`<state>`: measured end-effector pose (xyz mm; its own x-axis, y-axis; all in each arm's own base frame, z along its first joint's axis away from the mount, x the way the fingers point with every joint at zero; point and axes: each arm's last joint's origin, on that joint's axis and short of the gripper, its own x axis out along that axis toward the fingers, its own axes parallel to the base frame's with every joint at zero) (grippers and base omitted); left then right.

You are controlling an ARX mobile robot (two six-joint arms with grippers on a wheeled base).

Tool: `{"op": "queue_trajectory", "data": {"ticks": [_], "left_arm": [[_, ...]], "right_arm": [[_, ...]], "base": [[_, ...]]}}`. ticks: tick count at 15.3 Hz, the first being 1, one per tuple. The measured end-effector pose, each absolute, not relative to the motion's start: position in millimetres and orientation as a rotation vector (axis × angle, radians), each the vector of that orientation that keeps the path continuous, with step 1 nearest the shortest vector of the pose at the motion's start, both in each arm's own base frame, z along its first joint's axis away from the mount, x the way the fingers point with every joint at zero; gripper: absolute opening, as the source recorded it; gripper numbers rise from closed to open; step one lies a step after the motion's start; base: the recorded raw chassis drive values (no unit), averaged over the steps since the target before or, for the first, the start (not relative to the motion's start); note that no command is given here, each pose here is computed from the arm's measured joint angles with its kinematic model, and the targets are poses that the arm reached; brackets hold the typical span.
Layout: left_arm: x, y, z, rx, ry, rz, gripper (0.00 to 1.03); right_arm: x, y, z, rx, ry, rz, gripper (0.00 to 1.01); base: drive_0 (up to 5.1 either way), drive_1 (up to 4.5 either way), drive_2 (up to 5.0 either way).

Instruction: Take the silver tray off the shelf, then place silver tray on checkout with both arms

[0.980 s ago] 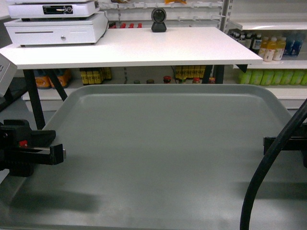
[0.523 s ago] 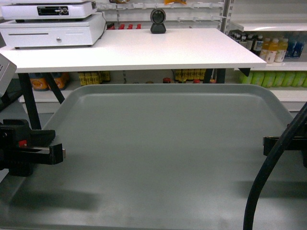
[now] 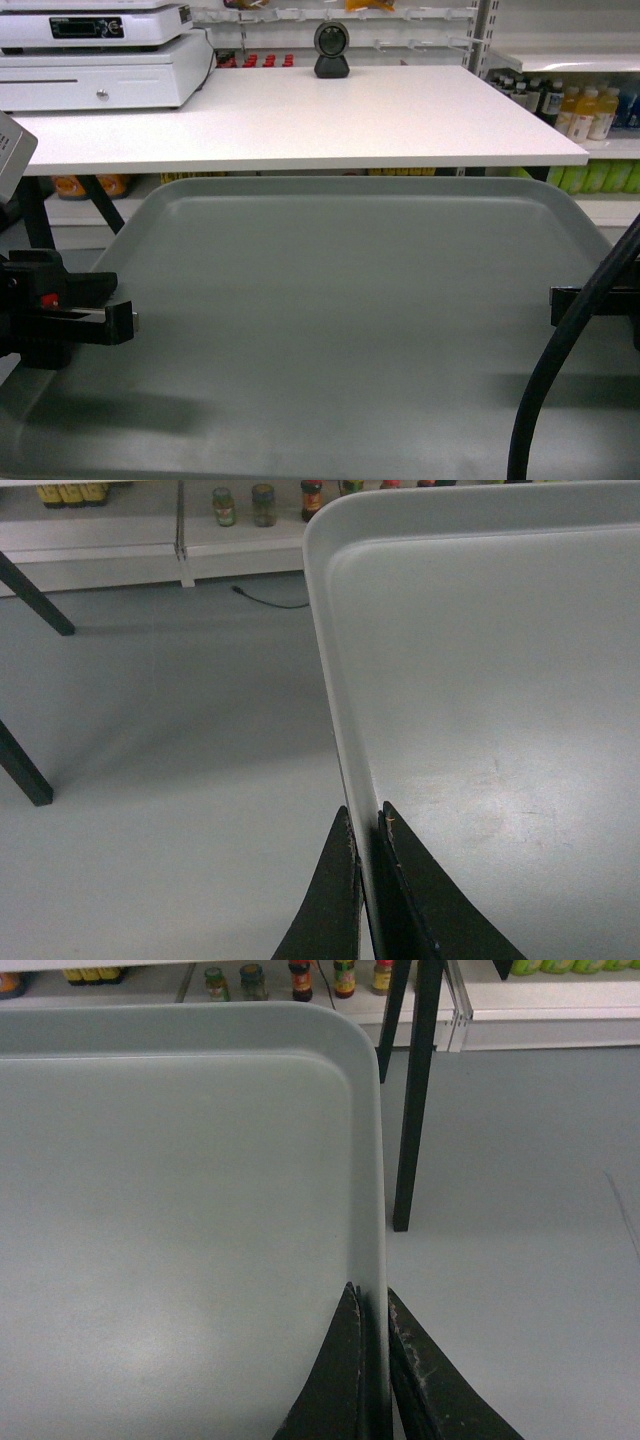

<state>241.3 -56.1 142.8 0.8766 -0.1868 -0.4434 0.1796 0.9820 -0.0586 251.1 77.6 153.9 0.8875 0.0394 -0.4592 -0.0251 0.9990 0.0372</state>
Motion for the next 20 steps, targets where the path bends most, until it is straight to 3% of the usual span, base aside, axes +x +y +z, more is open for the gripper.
{"op": "queue_trajectory", "data": {"ticks": [20], "left_arm": [[241.3, -56.0, 142.4, -0.015, 0.467, -0.191, 0.03]], "right_arm": [[251.2, 77.6, 153.9, 0.031, 0.476, 0.033, 0.03]], "base": [[0.0, 4.18, -4.2]]}}
